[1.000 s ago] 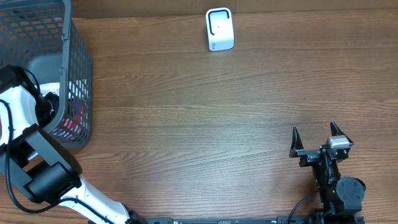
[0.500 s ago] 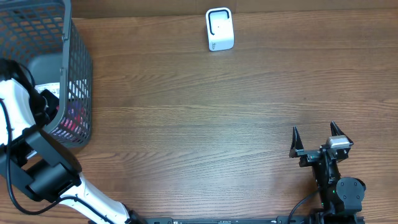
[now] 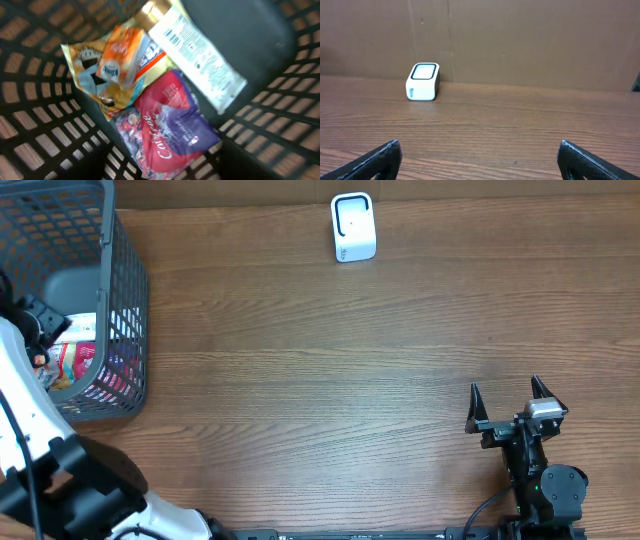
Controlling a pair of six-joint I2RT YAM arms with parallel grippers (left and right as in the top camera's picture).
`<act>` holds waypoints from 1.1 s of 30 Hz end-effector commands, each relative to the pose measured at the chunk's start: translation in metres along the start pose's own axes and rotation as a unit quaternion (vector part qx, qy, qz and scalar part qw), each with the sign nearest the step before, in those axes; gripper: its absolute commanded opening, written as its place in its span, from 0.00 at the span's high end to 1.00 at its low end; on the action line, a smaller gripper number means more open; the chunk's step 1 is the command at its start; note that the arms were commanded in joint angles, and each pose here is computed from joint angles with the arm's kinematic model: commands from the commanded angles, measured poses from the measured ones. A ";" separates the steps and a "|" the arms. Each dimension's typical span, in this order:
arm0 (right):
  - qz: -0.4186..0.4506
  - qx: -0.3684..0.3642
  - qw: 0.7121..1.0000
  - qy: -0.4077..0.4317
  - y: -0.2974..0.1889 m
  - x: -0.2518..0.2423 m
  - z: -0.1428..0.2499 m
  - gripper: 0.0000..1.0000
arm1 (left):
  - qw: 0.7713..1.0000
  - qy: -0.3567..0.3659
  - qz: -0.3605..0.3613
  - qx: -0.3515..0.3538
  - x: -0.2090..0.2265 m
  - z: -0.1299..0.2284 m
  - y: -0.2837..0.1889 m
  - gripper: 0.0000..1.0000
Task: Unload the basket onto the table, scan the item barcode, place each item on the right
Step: 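Grasp the purple coffee snack bag inside the basket with the left gripper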
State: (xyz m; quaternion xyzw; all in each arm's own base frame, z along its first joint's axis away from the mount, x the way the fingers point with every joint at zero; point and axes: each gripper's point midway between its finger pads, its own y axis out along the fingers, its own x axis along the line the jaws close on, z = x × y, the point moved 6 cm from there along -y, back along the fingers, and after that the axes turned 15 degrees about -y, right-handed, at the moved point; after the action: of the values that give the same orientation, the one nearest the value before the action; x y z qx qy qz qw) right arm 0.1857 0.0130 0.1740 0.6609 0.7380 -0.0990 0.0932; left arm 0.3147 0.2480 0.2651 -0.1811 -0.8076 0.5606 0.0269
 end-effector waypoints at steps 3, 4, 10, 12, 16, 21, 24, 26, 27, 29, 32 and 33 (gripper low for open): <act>0.003 -0.001 1.000 0.002 0.000 0.000 0.002 0.00 | 0.994 0.006 -0.080 0.068 0.010 0.016 0.068 0.00; 0.003 -0.001 1.000 0.002 0.000 0.000 0.002 0.00 | 0.993 0.008 -0.089 0.077 0.011 0.018 0.078 0.00; 0.003 -0.001 1.000 0.002 0.000 0.000 0.002 0.00 | 0.987 0.013 -0.117 0.113 0.013 0.027 0.128 0.00; 0.003 -0.001 1.000 0.002 0.000 0.000 0.002 0.00 | 0.984 0.015 -0.125 0.126 0.014 0.031 0.140 0.00; 0.003 -0.001 1.000 0.002 0.000 0.000 0.002 0.00 | 0.974 0.019 -0.146 0.175 0.020 0.050 0.177 0.00; 0.003 -0.001 1.000 0.002 0.000 0.000 0.002 0.00 | 0.959 0.055 -0.124 0.248 0.020 0.074 0.205 0.06; 0.003 -0.001 1.000 0.002 0.000 0.000 0.002 0.00 | 0.957 0.060 -0.129 0.252 0.022 0.075 0.207 0.36; 0.003 -0.001 1.000 0.002 0.000 0.000 0.002 0.00 | 0.957 0.061 -0.129 0.253 0.022 0.075 0.205 0.59; 0.003 -0.001 1.000 0.002 0.000 0.000 0.002 0.00 | 0.957 0.061 -0.129 0.254 0.022 0.075 0.205 0.79; 0.003 -0.001 1.000 0.002 0.000 0.000 0.002 0.00 | 0.955 0.066 -0.131 0.259 0.023 0.075 0.203 0.96; 0.003 -0.001 1.000 0.002 0.000 0.000 0.002 0.00 | 0.953 0.068 -0.133 0.264 0.022 0.074 0.198 0.96; 0.003 -0.001 1.000 0.002 0.000 0.000 0.002 0.00 | 0.953 0.068 -0.133 0.263 0.021 0.072 0.195 0.96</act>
State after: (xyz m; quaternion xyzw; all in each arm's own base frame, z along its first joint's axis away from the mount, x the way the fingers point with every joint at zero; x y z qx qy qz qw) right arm 0.1857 0.0130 0.1739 0.6609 0.7381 -0.0991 0.0931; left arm 0.3491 0.2651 0.1140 -0.1499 -0.7022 0.6826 0.1357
